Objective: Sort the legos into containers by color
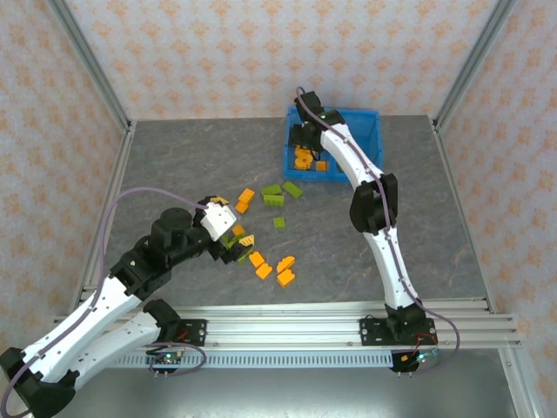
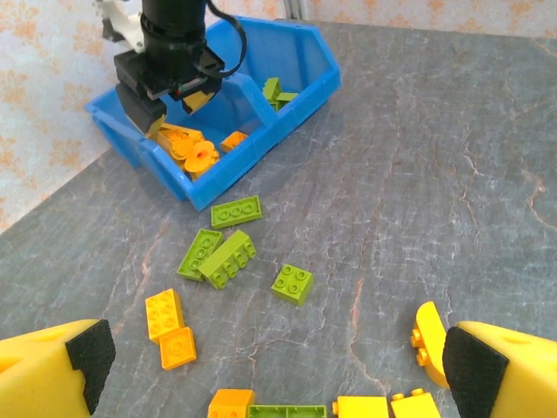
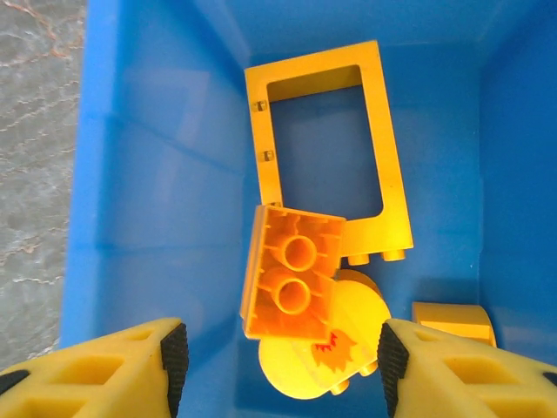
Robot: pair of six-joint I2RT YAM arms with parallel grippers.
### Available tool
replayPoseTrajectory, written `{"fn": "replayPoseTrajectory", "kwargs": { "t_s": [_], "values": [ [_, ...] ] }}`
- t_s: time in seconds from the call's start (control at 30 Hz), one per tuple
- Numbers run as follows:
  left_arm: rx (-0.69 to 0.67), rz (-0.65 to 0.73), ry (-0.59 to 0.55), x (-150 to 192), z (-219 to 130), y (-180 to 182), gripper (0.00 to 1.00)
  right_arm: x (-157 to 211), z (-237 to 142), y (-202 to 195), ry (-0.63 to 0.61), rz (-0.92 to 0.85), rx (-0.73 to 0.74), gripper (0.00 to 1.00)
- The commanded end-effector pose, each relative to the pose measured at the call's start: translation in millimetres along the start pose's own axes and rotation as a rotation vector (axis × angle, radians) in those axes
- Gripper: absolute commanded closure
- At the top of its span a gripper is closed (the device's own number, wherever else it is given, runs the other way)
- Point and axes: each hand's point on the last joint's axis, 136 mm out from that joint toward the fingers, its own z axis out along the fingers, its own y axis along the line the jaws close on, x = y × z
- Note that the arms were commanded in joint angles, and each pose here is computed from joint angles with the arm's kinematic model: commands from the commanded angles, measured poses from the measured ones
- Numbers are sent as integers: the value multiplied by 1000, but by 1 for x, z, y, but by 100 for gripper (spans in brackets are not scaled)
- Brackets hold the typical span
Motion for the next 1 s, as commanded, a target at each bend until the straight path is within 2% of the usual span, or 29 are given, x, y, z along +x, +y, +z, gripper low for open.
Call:
{"fn": "replayPoseTrajectory", "kwargs": {
  "t_s": [0.0, 0.1, 0.17, 0.23, 0.3, 0.4, 0.53, 0.73, 0.97],
  "values": [
    [-62, -121, -89, -25, 2, 15, 0, -24, -60, 12, -68, 30, -72, 39],
    [-144, -402, -72, -37, 17, 37, 0, -19, -99, 18, -87, 26, -116, 39],
    [-236, -613, 37, -29, 33, 52, 0, -6, -128, 18, -97, 15, -133, 39],
    [-291, -716, 159, -16, 50, 54, 1, 12, -158, 16, -112, 11, -163, 37],
    [-334, -746, 240, -2, 70, 49, 3, 35, -190, 10, -125, 17, -199, 33],
    [-387, -793, 288, 18, 94, 39, 7, 76, -233, -9, -151, 47, -237, 27],
    [-426, -869, 399, 46, 124, 28, 11, 139, -273, -33, -139, 64, -294, 21],
    [-459, -933, 558, 80, 168, 15, 15, 213, -294, -39, -35, 142, -437, 17],
    [-504, -1006, 656, 118, 212, 2, 23, 247, -293, -50, 37, 187, -452, 13]
  ]
}}
